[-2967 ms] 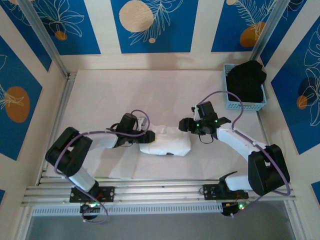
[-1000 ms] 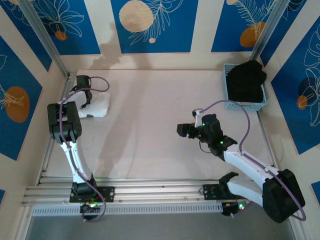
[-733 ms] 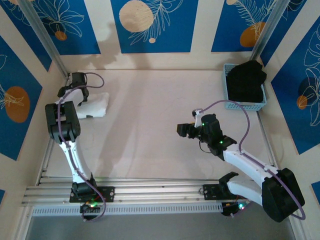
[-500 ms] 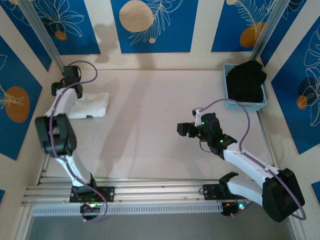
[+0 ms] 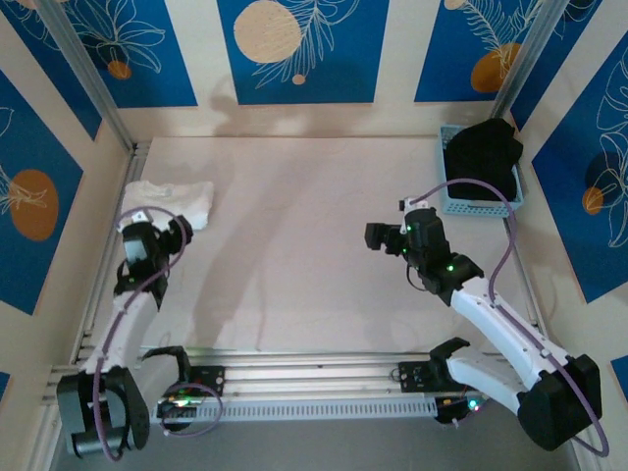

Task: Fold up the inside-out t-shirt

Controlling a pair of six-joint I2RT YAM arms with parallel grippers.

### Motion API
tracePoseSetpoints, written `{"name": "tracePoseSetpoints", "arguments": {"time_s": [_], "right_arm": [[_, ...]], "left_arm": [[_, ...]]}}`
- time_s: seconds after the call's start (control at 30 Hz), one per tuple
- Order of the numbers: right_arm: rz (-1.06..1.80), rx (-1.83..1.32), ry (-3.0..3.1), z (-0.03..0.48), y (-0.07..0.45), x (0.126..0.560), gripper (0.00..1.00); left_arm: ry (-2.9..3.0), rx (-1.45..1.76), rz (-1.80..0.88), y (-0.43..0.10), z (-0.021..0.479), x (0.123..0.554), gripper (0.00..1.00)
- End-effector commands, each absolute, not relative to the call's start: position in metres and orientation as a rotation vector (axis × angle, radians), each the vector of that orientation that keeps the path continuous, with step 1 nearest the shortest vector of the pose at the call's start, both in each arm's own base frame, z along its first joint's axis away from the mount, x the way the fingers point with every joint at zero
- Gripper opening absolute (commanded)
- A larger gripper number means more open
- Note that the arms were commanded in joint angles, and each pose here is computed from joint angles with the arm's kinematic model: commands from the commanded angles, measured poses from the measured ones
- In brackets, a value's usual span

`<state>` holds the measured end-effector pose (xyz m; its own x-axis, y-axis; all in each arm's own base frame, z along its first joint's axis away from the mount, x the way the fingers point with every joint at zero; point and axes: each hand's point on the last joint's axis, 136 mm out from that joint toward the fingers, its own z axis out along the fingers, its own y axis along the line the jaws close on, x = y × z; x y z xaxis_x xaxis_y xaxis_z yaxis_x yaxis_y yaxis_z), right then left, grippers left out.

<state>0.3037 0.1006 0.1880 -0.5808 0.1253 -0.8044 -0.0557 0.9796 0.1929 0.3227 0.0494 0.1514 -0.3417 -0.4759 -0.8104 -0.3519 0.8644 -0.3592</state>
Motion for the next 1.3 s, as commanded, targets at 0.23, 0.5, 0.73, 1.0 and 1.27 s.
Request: {"name": "tracePoseSetpoints", "arguments": {"time_s": [0.23, 0.5, 0.73, 1.0, 1.27], "right_arm": [[-0.085, 0.234, 2.031, 0.164, 0.006, 0.332, 0.99], [-0.069, 0.157, 1.99, 0.122, 0.0, 0.36, 0.99], [-0.019, 0.09, 1.9, 0.122, 0.01, 0.37, 0.99], [0.082, 0.077, 1.9, 0.101, 0.011, 0.389, 0.99], [0.081, 0.066, 1.925, 0.095, 0.013, 0.396, 0.99]], "left_arm": [[1.843, -0.44, -0.062, 0.05, 0.148, 0.335, 0.96], [1.797, -0.213, 0.022, 0.032, 0.13, 0.354, 1.0], [1.781, 0.013, 0.074, -0.006, 0.108, 0.372, 1.0], [1.89, -0.005, 0.151, -0.003, 0.094, 0.393, 1.0], [1.886, -0.01, 0.152, -0.002, 0.094, 0.393, 1.0]]}}
